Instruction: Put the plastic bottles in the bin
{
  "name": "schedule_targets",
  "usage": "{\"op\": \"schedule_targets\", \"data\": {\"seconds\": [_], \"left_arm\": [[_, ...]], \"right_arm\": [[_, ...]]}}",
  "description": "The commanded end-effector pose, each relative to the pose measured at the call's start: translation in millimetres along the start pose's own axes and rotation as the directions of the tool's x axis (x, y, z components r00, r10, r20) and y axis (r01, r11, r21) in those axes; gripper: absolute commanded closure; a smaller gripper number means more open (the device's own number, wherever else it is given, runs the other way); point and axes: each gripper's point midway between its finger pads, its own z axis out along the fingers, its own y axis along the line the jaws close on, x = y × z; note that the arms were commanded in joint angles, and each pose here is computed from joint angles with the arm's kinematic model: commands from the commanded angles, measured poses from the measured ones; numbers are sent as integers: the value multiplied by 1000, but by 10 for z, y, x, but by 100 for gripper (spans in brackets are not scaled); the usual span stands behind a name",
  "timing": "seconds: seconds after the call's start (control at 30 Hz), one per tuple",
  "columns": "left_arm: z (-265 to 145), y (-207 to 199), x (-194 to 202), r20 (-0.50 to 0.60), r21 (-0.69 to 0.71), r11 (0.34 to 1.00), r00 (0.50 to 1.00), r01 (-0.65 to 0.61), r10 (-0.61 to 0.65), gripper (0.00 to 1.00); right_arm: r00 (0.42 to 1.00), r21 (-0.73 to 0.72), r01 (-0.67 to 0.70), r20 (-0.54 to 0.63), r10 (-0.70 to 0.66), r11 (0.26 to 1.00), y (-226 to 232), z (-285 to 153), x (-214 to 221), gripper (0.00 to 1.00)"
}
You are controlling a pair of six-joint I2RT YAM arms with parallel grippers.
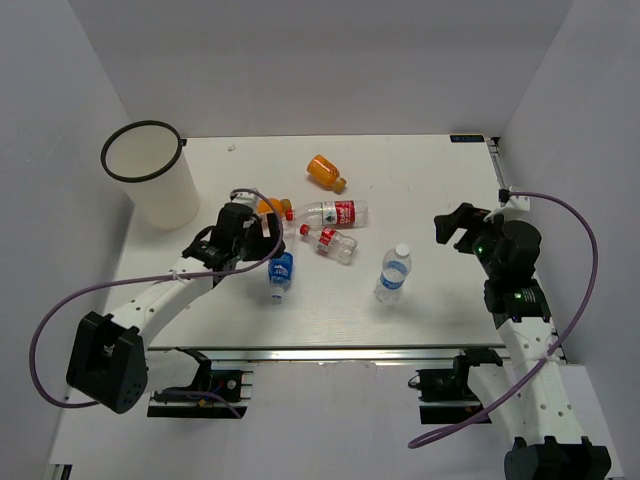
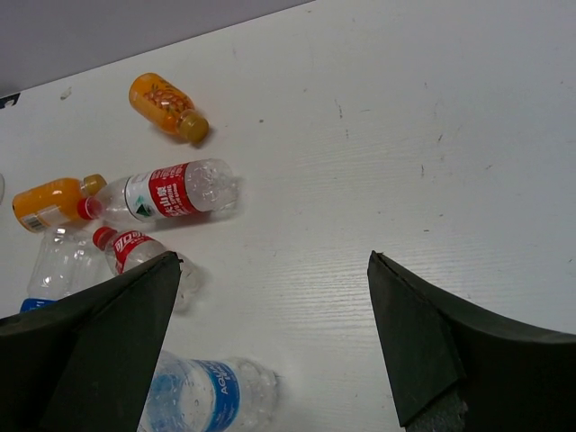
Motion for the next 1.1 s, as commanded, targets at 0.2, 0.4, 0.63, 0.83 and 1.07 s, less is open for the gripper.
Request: {"op": "schedule_targets", "data": {"seconds": [0.2,0.4,0.63,0.83,1.07], "left_arm": [[274,-55,129,-12,30,995,996,-92,93,2],[370,51,206,-26,-18,994,994,-104,104,2],[579,128,353,-93,-47,989,987,-138,133,3],[684,8,382,-112,17,989,983,-145,146,28],[415,-124,135,-42,64,987,987,-151,154,72]], "right_arm": [[998,-7,-44,-52,43,999,-5,153,117,11],[999,5,-37,-35,37,999,-30,139,100,11],[1000,10,-21,-10,21,1000,-55,109,98,11],[1000,36,-10,-15,11,999,-110,112,121,11],[1000,48,-6,-17,7,999,-134,123,123,11]]}}
